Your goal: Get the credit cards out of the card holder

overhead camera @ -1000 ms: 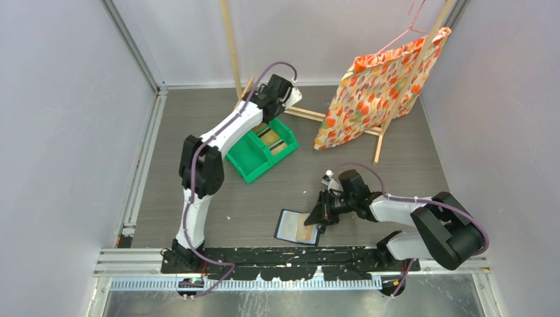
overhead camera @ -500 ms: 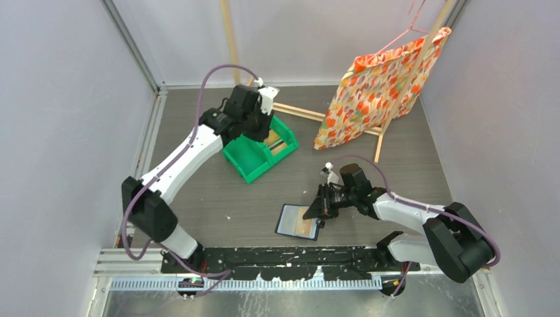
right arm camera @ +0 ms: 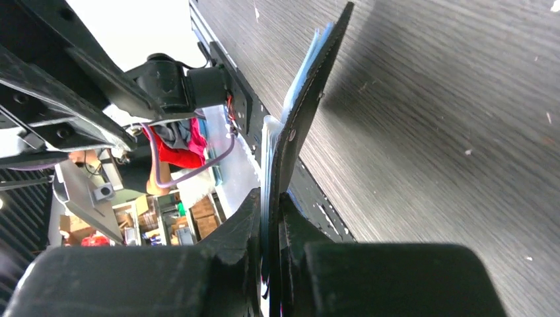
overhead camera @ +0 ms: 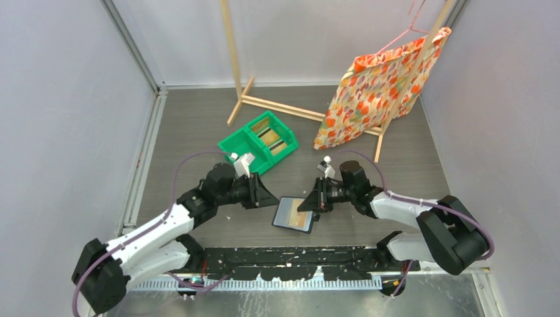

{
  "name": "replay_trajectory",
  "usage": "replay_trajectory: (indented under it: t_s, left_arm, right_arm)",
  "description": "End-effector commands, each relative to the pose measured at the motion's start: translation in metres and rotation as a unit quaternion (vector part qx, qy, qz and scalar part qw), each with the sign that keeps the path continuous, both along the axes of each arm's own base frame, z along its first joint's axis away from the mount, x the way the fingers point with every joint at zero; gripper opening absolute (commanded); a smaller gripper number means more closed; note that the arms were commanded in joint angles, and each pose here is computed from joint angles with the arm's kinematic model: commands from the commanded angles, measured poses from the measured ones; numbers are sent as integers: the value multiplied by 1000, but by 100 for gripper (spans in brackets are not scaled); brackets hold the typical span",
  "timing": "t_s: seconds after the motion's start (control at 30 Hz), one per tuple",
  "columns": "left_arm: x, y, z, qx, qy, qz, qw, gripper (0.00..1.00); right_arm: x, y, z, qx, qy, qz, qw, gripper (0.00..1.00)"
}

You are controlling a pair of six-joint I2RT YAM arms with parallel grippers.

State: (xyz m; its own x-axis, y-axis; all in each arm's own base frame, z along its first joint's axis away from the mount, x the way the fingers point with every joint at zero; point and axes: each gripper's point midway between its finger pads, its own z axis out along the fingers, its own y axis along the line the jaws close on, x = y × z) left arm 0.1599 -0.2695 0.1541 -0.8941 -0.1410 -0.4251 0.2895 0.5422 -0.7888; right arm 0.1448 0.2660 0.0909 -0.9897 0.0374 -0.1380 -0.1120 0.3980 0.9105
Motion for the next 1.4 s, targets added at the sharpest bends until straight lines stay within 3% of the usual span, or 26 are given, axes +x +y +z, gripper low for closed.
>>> replay_trajectory:
  t_s: [0.0,0.07,0.13,0.23,0.33,0.43,0.57,0.7,0.9,1.03,1.17,1.37]
  left_arm:
    - [-2,-1,39,-90,-11,32,995,28]
    - [0,7,34,-65,-18,44,997,28]
    - [5,12,28,-42,-19,62,997,28]
    - [9,13,15,-13,-15,63,998,28]
    - [6,10,-17,36,-25,49,998,28]
    - [2,-1,-37,48,-17,29,998,28]
    - [4,-13,-42,59,-25,12,998,28]
    - [15,-15,-54,85,-28,21,996,27]
    - [25,0,-60,112,-22,63,991,27]
    - [19,0,-62,107,-6,49,993,26]
    - [21,22,-77,151,10,98,984,24]
    - [19,49,-75,161,13,160,974,24]
  right_arm:
    - [14,8,10,11,-13,-5,1000,1]
    - [17,2,-11,-53,13,-13,998,3]
    - [16,-3,-29,-95,34,-15,995,14]
    - [14,-15,-53,-151,60,-29,986,41]
    - [23,-39,-59,-242,33,-48,969,60]
    - [37,-57,-46,-298,2,-80,951,67]
    - [37,-73,-34,-323,-10,-114,939,68]
    - [35,-82,-26,-370,-32,-145,917,59]
    - [25,-36,11,-354,-115,-132,919,59]
    - [17,-15,-6,-338,-93,-116,929,57]
    - [11,13,-17,-304,-65,-87,946,44]
    - [26,25,-31,-377,-85,-79,919,37]
